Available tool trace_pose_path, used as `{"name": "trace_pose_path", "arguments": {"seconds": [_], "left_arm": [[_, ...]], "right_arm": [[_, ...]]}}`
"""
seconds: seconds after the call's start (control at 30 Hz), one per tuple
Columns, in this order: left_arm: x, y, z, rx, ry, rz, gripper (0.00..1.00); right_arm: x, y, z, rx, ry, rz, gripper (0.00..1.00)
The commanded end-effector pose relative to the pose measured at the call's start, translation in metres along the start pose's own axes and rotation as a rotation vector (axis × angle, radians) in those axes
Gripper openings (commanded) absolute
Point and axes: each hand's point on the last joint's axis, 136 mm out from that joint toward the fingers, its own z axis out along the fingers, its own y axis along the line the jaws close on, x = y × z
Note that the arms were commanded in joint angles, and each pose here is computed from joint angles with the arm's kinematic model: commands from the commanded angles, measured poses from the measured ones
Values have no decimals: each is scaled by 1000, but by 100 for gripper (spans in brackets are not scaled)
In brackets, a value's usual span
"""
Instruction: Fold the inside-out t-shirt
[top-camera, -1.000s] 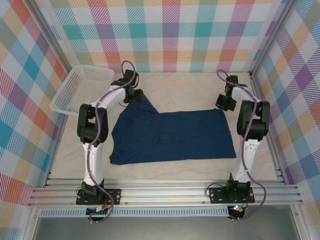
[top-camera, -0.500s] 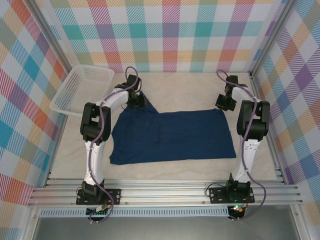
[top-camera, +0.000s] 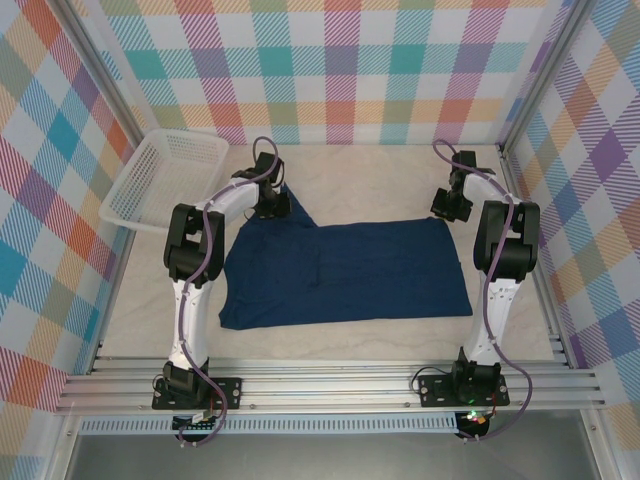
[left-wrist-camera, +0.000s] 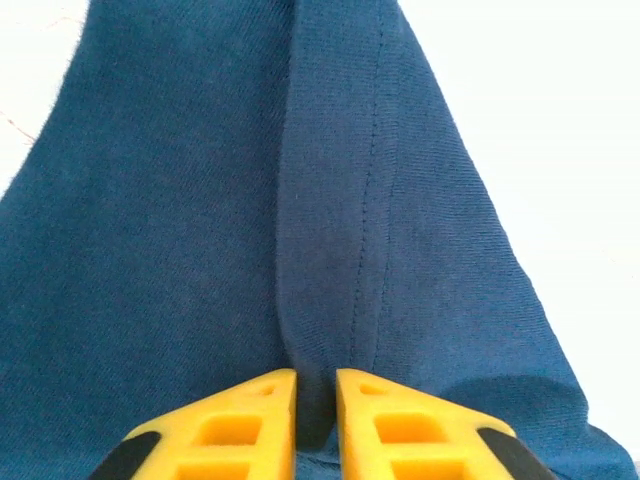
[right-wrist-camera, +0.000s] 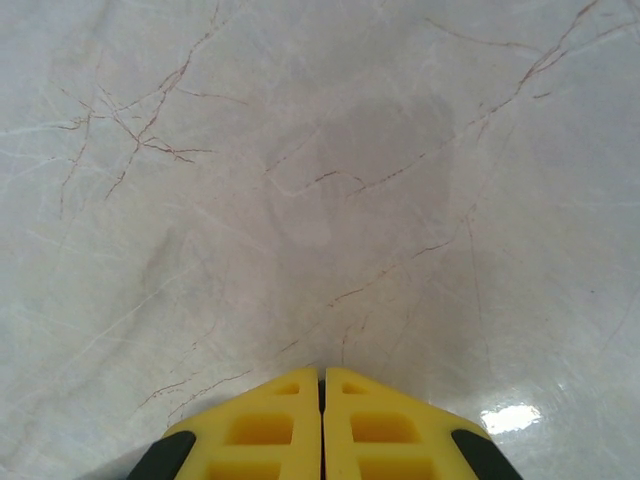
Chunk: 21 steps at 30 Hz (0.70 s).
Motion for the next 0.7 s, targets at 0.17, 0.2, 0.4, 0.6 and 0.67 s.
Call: {"name": "trace_pose_path", "arguments": {"seconds": [0.17, 0.2, 0.4, 0.6, 0.67], "left_arm": [[-13, -14, -14, 32, -32, 30, 5], [-15, -15, -16, 35, -37, 30, 3], [-22, -23, -30, 74, -73, 30, 0], [-32, -32, -62, 122, -152, 8, 0], [-32, -35, -73, 139, -169, 2, 0]], "right_arm": [[3, 5, 5, -17, 17, -17, 7], [2, 5, 6, -17, 17, -17, 7], [-1, 4, 2, -10, 2, -19, 6], [-11, 10, -13, -33, -39, -23, 4], [-14, 12, -18, -43, -51, -27, 4]]}}
